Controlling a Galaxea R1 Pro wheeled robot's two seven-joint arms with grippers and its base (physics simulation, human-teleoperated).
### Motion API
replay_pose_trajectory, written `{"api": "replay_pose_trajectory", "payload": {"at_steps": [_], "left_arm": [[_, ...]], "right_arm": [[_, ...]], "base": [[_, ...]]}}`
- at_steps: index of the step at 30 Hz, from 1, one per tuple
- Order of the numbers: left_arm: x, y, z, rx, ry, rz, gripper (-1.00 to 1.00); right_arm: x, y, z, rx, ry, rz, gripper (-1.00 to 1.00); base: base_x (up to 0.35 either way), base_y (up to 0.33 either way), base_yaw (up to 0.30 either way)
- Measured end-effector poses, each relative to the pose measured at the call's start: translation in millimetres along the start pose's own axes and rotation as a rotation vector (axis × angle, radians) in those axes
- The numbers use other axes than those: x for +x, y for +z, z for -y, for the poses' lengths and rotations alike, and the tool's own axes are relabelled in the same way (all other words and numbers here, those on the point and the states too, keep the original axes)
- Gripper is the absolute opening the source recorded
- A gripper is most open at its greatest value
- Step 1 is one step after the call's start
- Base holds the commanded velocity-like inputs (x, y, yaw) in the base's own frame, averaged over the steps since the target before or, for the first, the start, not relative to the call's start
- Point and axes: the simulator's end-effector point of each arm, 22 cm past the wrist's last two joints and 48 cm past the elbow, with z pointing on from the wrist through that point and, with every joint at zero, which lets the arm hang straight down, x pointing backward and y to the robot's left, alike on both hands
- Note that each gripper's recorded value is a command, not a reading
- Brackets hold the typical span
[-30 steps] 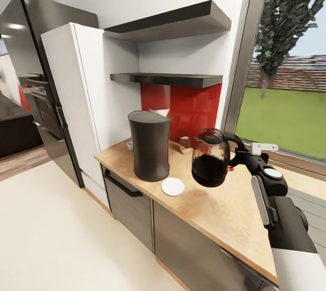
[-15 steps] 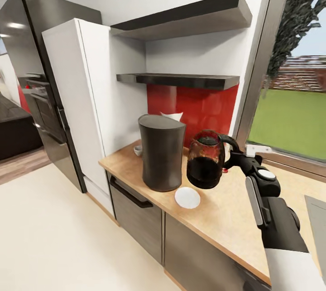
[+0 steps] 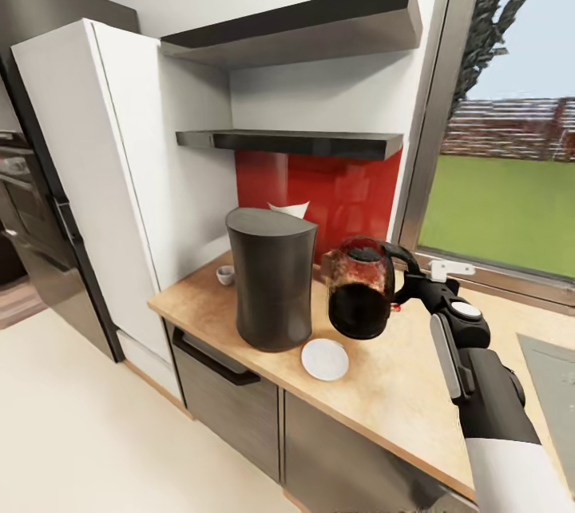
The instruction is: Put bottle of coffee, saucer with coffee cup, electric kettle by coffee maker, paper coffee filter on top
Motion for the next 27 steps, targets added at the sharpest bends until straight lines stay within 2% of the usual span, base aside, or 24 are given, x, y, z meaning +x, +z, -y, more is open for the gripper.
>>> {"api": "replay_pose_trajectory", "payload": {"at_steps": [8, 20, 27], "left_arm": [[1.9, 0.0, -1.6, -0.001, 0.001, -0.002, 1.0], [3.1, 0.1, -2.6, -0.003, 0.0, -0.008, 1.0], [2.1, -0.1, -0.3, 0.001, 0.001, -0.006, 1.0]], "right_arm": [[6.3, 1.8, -0.2, 0.0, -0.001, -0.014, -1.0], [13.7, 4.1, -0.9, -0.001, -0.003, -0.029, -1.0], [28.5, 8.1, -1.9, -0.002, -0.007, -0.063, -1.0]], "base": [[0.003, 0.0, -0.264], [0.099, 0.054, -0.263], [0.062, 0.066, -0.057]]}}
